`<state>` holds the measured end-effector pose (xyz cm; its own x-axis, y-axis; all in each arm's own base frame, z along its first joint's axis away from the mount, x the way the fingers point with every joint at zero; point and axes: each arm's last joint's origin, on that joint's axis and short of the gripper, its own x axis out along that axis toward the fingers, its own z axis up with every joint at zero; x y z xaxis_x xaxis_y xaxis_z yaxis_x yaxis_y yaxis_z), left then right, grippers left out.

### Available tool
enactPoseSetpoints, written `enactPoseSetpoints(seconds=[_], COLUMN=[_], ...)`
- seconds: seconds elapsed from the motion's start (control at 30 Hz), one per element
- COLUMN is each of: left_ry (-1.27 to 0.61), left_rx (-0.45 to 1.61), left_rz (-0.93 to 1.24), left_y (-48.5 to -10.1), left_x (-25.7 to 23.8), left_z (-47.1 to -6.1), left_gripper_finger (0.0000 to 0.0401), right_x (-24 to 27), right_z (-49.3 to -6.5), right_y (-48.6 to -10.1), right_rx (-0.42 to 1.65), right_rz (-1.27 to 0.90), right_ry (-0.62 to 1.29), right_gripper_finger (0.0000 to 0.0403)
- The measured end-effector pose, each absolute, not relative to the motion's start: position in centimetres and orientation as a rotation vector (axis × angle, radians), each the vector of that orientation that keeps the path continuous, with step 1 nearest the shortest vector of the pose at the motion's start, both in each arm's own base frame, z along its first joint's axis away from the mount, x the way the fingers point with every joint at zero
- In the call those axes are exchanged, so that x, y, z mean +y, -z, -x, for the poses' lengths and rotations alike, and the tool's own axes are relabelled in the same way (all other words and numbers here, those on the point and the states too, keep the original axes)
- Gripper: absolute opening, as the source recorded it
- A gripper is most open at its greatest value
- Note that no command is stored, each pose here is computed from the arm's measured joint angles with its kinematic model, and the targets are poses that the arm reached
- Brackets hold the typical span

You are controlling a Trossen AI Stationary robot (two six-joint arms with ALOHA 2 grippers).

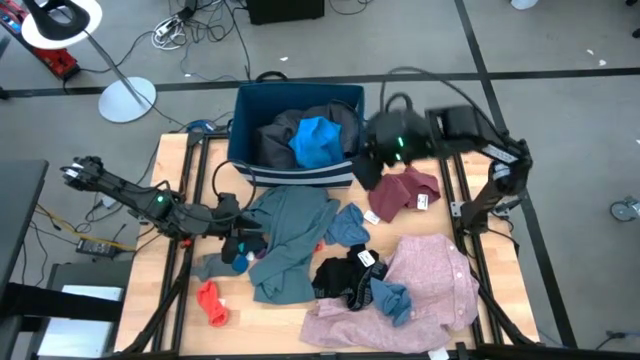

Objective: Sort clothes
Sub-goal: Put the dark blue sock into the blue bin

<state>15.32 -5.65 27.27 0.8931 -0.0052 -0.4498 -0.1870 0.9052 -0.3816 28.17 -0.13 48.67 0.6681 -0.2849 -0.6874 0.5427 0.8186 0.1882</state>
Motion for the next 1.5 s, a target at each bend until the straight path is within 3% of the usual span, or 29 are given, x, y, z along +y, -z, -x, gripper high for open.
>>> enactPoseSetpoints(seconds=[0.3, 0.7, 1.03, 1.33, 1.5], left_ry=[-0.047, -0.173, -0.294, -0.32, -0.32], left_rx=[0.481, 0.658, 0.792, 0.857, 0.891], left_rz=[0.487, 0.524, 0.564, 0.559, 0.553], left_y=[-27.3, -27.3, -26.5, -25.3, -24.8], left_x=[-6.2, -5.7, -5.6, -6.4, -6.7], left_z=[-15.1, -13.7, -13.6, -15.1, -15.4], left_gripper_finger=[0.0108, 0.0108, 0.0108, 0.0108, 0.0108], right_x=[10.0, 16.4, 17.2, 14.8, 13.1], right_z=[-26.6, -26.1, -25.0, -22.1, -20.7], right_y=[-45.9, -36.2, -29.9, -26.6, -25.7], right_rx=[0.753, 0.901, 0.915, 0.87, 0.885], right_rz=[-0.348, -0.393, -0.403, -0.533, -0.555], right_ry=[0.534, 0.666, 0.703, 0.475, 0.446], right_gripper_finger=[0.0171, 0.0169, 0.0169, 0.0153, 0.0152])
